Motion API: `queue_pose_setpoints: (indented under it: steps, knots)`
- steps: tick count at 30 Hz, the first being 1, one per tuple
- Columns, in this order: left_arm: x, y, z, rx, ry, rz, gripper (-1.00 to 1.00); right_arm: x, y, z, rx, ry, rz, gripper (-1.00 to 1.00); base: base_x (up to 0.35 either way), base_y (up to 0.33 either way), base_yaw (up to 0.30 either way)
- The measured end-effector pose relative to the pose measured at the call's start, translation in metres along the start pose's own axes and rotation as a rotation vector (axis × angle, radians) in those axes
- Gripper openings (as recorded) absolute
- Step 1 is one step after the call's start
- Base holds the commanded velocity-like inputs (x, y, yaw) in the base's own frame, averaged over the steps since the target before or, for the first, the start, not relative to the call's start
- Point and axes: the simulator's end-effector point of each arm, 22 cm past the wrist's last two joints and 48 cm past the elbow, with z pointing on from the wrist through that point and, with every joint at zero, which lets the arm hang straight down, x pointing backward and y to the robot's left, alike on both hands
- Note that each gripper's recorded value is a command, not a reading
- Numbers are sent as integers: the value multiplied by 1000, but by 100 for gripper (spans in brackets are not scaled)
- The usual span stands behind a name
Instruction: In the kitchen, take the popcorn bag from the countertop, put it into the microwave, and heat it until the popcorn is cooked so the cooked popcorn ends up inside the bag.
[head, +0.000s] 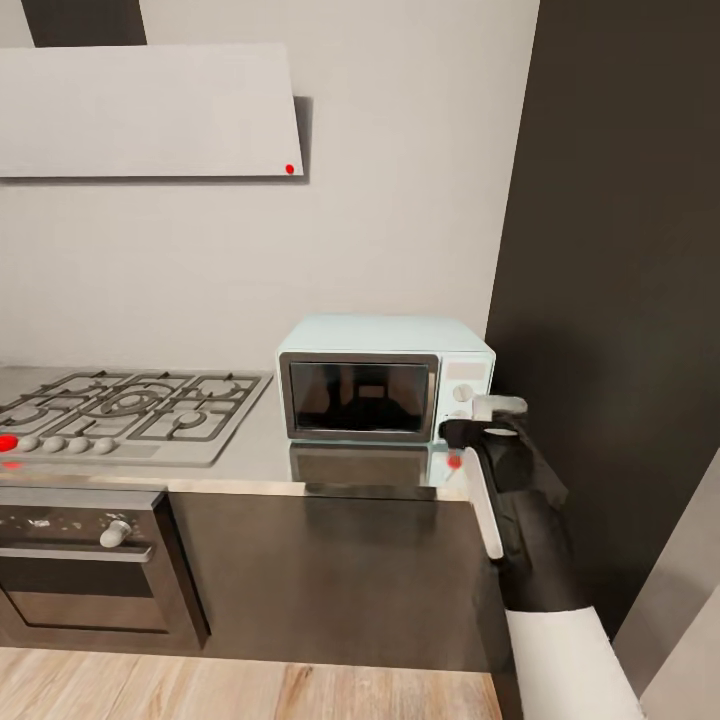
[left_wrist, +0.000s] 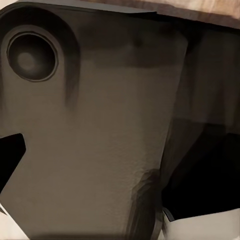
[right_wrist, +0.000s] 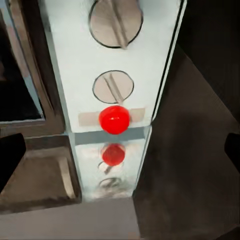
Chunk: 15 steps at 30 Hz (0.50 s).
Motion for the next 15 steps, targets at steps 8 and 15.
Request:
queue_pose_setpoints:
  steps: [8,15]
  knots:
    - [0,0,0,1,0,0,100,-19,8,10,6,-26,-13,100,0,0,0]
    - [0,0,0,1,-1,0,100,-33,26,-2,-18,-76,-55,100,0,0,0]
